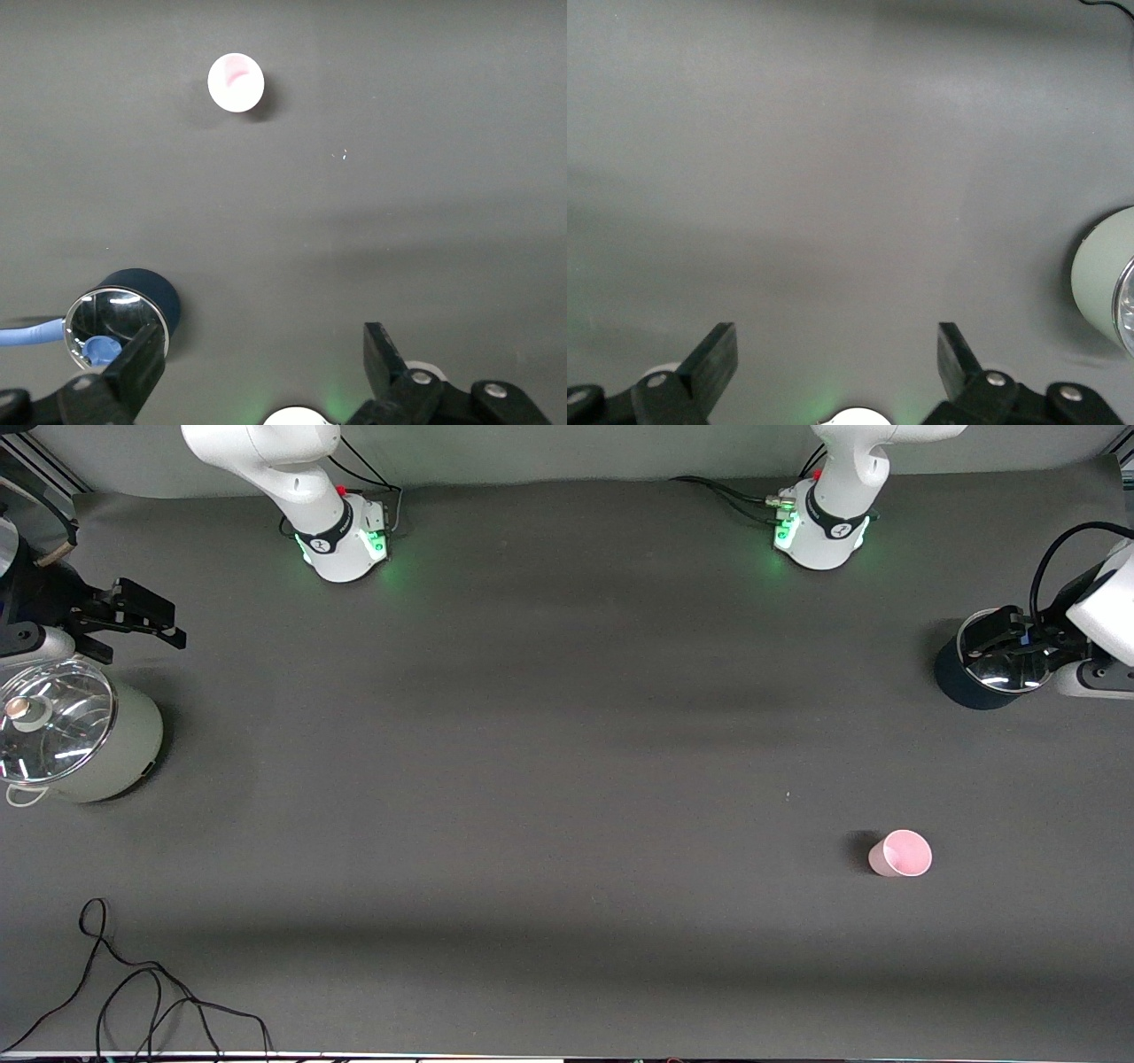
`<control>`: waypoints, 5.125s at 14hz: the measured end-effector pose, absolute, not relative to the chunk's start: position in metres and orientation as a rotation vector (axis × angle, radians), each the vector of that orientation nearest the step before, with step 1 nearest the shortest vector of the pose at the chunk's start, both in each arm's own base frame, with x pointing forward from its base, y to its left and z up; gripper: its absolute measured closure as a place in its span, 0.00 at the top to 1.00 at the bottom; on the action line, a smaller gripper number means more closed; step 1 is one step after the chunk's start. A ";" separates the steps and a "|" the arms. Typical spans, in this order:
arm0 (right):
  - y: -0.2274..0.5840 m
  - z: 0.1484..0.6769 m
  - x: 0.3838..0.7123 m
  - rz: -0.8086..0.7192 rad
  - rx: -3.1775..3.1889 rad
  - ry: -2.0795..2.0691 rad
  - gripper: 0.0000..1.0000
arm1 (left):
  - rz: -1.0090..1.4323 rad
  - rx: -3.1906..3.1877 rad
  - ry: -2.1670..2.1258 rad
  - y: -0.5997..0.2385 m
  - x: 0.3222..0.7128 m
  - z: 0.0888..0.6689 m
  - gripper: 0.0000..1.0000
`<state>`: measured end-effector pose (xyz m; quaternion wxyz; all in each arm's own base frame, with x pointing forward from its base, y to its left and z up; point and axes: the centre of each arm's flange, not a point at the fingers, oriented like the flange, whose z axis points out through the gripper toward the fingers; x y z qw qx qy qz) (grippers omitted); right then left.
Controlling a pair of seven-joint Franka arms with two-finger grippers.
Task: Transfer pink cup from left to right arm
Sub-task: 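Move the left gripper down from its rest toward the pink cup, then lower the open left gripper around the pink cup's side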
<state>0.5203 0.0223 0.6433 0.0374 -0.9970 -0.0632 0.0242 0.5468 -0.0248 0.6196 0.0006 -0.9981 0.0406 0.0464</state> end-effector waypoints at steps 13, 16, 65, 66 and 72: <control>0.022 0.643 0.521 0.079 -3.059 -0.194 1.00 | 0.070 -3.093 0.538 -0.011 0.563 0.631 1.00; 0.022 0.643 0.521 0.079 -3.059 -0.194 1.00 | 0.040 -3.048 0.807 0.024 0.580 0.625 1.00; 0.018 0.645 0.519 0.093 -3.056 -0.182 1.00 | -1.965 -2.650 1.967 0.223 0.628 0.060 1.00; 0.018 0.645 0.519 0.093 -3.056 -0.182 1.00 | -1.987 -2.646 1.960 0.222 0.628 0.059 1.00; 0.018 0.645 0.519 0.093 -3.056 -0.182 1.00 | -2.062 -2.644 1.945 0.215 0.625 0.055 1.00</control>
